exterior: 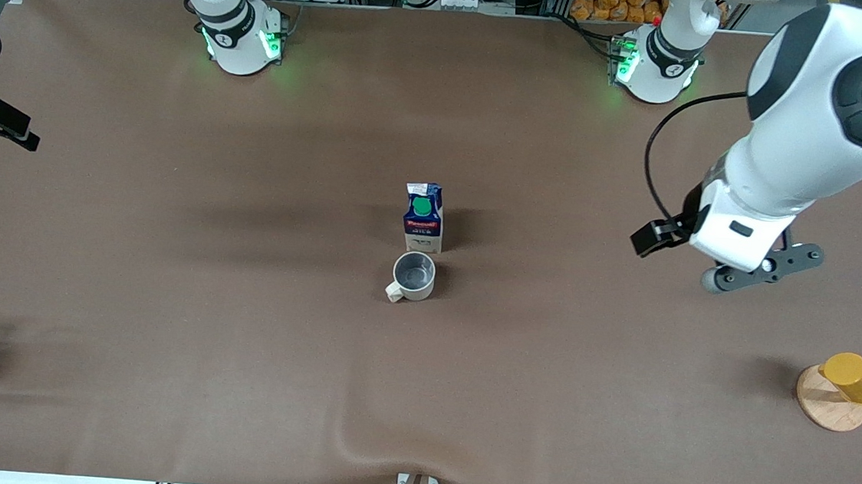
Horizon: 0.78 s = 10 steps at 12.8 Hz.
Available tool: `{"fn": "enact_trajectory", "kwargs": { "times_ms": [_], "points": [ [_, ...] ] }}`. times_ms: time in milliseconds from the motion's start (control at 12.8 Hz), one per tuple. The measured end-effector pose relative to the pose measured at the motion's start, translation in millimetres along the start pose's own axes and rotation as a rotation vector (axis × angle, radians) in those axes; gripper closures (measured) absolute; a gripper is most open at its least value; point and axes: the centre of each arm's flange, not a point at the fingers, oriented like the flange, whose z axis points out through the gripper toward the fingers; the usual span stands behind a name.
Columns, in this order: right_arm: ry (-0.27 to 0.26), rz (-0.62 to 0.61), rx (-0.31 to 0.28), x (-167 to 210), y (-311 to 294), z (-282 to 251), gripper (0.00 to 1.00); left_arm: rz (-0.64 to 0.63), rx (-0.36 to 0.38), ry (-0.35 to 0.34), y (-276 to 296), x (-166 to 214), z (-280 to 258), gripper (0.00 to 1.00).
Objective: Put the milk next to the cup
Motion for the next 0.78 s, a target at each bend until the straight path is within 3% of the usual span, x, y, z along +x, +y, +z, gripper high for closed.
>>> {"fn": "enact_trajectory", "kwargs": {
  "times_ms": [547,781],
  "points": [
    [0.000,0.000,0.000,0,0,0,0.00,0.301,0.030,0.022,-108,-30,-60,0.00],
    [0.000,0.000,0.000,0,0,0,0.00,0.324,-0.005,0.018,-134,-34,-66,0.00]
  ]
}}
